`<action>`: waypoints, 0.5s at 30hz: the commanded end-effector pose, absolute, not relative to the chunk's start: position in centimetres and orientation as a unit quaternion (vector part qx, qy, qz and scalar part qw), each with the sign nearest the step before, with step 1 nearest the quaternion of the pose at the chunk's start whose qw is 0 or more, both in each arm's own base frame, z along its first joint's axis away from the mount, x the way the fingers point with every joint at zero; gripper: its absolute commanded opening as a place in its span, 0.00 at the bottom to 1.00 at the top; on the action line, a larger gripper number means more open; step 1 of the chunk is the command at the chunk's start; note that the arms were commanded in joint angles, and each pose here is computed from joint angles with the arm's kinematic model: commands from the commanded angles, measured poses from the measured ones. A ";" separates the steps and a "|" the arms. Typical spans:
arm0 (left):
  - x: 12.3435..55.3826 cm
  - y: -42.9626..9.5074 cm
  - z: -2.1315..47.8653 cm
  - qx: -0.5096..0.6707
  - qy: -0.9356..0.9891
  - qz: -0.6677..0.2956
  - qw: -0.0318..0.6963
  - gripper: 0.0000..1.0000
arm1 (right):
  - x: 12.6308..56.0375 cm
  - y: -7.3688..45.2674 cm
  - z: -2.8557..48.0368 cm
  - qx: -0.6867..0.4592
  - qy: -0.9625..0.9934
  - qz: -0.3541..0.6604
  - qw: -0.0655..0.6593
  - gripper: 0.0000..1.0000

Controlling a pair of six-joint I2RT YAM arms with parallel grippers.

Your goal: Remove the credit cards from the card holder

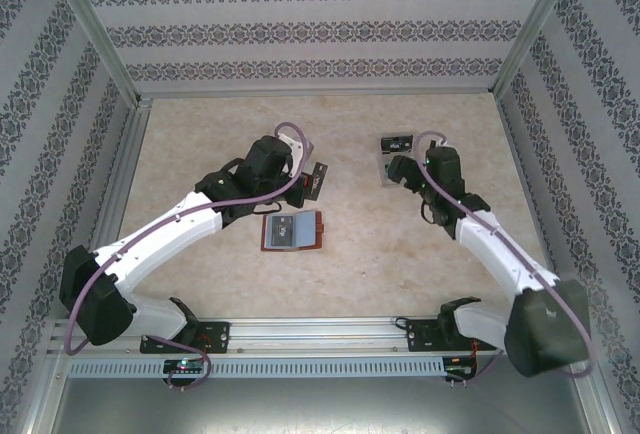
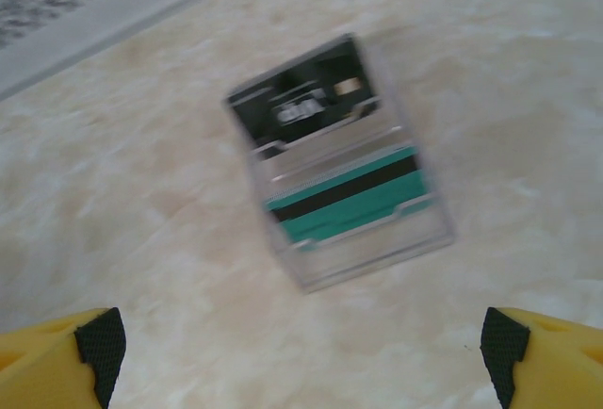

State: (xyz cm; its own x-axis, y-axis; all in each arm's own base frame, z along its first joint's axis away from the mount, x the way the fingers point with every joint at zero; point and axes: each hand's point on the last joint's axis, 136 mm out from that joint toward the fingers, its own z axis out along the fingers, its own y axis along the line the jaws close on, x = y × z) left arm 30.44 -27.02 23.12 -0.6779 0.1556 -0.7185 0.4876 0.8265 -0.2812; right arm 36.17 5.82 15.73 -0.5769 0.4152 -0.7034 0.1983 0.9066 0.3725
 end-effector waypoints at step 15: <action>28.1 -24.4 23.9 0.178 0.885 -0.213 0.373 0.00 | 48.4 5.1 12.3 0.174 0.876 0.234 0.384 0.98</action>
